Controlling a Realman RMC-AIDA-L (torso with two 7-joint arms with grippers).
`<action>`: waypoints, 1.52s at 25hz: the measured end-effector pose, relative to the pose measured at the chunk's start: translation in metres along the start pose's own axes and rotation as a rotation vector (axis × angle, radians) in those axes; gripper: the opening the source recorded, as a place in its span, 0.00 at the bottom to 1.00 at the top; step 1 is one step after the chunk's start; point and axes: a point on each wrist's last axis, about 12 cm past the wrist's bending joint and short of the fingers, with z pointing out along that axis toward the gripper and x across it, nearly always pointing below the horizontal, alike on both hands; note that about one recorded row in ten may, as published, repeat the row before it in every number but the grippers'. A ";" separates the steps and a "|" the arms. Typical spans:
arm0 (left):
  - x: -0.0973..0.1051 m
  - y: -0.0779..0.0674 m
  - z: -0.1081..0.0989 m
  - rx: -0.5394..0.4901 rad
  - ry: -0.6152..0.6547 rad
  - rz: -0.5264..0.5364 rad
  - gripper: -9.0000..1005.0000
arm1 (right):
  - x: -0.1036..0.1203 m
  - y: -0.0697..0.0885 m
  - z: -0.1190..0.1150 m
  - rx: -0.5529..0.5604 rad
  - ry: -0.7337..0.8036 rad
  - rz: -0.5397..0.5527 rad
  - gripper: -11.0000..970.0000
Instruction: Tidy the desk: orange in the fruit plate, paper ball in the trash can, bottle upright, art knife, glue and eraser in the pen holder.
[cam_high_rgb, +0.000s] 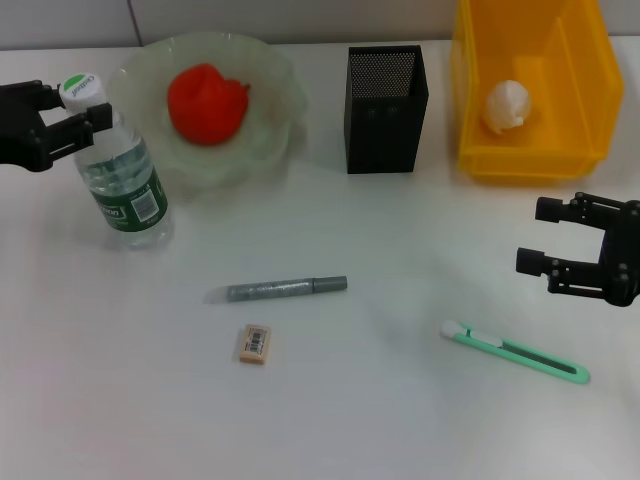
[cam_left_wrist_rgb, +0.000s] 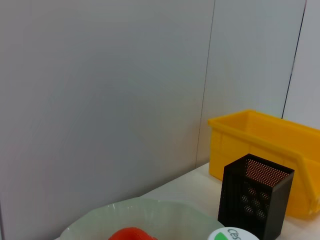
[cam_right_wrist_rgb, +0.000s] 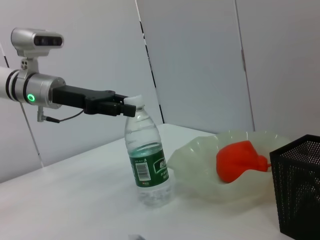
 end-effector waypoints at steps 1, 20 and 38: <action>0.000 0.000 0.000 0.000 0.000 0.000 0.57 | 0.000 0.000 0.000 0.000 -0.001 0.000 0.81; 0.007 0.000 0.003 -0.015 -0.001 0.003 0.61 | 0.000 0.000 0.001 -0.005 -0.002 0.006 0.80; 0.001 -0.007 -0.006 0.018 -0.098 0.009 0.74 | 0.000 0.000 0.001 -0.003 -0.003 0.005 0.80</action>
